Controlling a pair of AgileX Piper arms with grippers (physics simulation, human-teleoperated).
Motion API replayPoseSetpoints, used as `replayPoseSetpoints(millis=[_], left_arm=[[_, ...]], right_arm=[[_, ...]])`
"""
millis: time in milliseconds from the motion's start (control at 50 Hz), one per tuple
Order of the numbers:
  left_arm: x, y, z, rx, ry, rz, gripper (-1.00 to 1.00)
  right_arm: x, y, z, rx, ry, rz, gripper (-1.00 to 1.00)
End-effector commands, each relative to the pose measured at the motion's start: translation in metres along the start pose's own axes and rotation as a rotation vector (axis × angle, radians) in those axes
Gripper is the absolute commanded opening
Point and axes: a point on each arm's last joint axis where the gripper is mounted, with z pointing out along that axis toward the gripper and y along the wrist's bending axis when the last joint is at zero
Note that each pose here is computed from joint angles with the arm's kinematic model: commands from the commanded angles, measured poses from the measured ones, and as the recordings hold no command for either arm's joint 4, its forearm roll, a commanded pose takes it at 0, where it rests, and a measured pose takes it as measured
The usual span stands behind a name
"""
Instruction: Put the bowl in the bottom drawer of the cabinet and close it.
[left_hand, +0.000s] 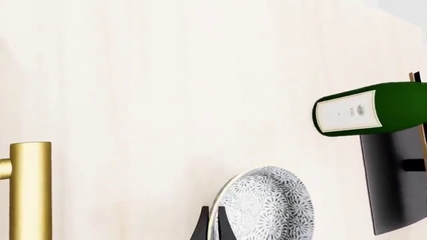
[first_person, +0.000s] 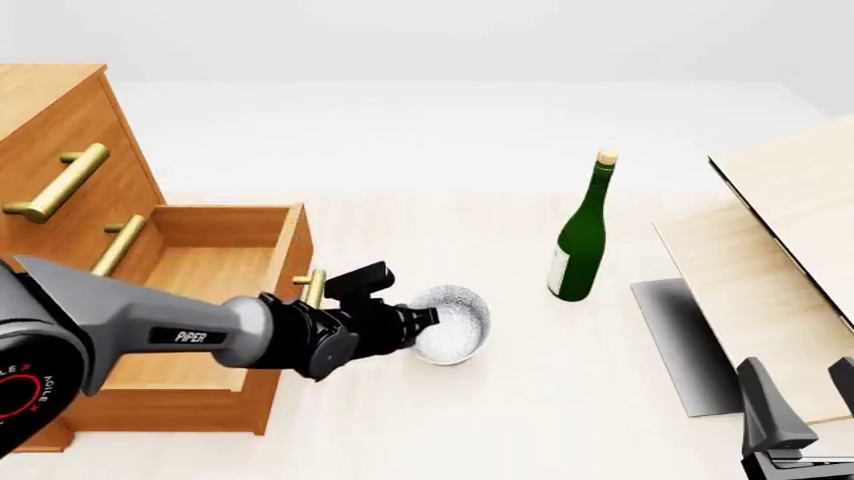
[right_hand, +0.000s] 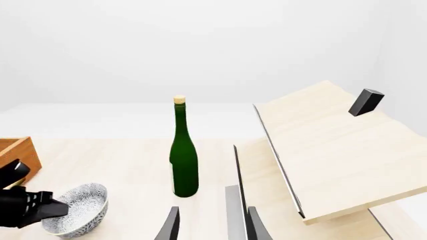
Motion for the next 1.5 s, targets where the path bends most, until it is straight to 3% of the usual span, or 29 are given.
replayPoseSetpoints(millis=[20,300,780,1220,1500], left_arm=[[0.000,0.002,-0.012,0.008,-0.013,-0.021,-1.00],[-0.008,-0.018,-0.049,0.071,-0.051,-0.019,-1.00],[-0.014,-0.021,-0.086,0.097,-0.085,-0.020,-1.00],[-0.033,-0.020,-0.123,0.034,-0.072,0.132,-1.00],[-0.032,-0.016,-0.150,0.031,-0.085,0.150,-1.00]], right_arm=[[0.000,0.000,0.000,0.000,0.000,0.000,1.00],[0.000,0.000,0.000,0.000,0.000,0.000,1.00],[0.000,0.000,0.000,0.000,0.000,0.000,1.00],[0.000,0.000,0.000,0.000,0.000,0.000,1.00],[0.000,0.000,0.000,0.000,0.000,0.000,1.00]])
